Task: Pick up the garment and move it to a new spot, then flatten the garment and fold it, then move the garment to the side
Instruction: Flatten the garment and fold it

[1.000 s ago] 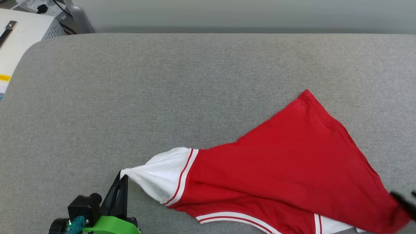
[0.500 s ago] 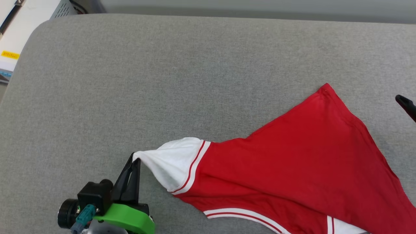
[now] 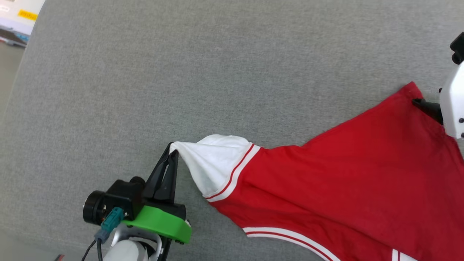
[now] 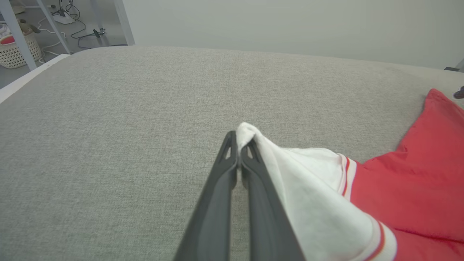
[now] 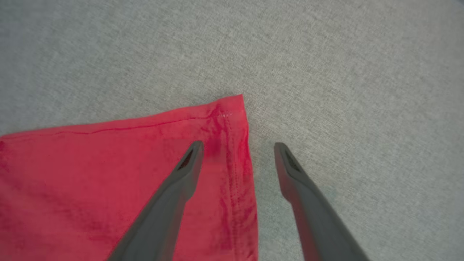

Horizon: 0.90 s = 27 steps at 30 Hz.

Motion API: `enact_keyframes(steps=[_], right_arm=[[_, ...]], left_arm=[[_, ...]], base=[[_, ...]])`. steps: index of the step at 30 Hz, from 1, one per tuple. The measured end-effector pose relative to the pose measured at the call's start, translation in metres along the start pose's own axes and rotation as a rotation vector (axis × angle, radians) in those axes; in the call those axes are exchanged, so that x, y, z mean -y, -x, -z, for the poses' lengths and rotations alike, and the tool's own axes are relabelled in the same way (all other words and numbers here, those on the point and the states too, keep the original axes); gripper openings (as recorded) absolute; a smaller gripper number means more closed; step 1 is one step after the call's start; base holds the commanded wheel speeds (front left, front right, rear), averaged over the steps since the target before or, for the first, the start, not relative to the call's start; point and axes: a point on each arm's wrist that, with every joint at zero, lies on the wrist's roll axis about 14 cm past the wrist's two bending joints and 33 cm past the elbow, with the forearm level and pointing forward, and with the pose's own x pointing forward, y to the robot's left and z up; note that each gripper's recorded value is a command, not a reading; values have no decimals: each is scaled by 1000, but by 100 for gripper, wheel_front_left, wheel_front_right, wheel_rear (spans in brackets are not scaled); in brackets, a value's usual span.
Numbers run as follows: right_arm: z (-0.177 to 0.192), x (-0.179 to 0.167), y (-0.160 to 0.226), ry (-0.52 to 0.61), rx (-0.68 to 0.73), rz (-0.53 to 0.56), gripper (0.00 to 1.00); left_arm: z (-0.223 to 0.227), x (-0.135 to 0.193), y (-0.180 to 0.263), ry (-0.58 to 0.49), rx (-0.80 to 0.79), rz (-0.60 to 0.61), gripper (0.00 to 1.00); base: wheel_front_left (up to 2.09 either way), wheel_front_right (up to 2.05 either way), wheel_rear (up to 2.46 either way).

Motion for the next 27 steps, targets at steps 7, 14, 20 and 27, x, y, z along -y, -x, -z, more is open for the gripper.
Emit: enact_keyframes(steps=[7,14,20,27], right_arm=[[25,-8,-49,20,-110,-28,100],[29,-13,-58,38,-87,-50,0],[1,-22,-40,10,110,-73,0],[-61,-22,27,45,460,-41,0]], left_arm=[[12,-7,-5,3,-28,-22,0],[22,-14,-1,-4,-55,-40,0],[15,-16,1,-13,-31,-33,0],[-25,-25,1,-56,84,-32,0]], base=[[0,0,0],[0,0,0],[0,0,0],[0,0,0]])
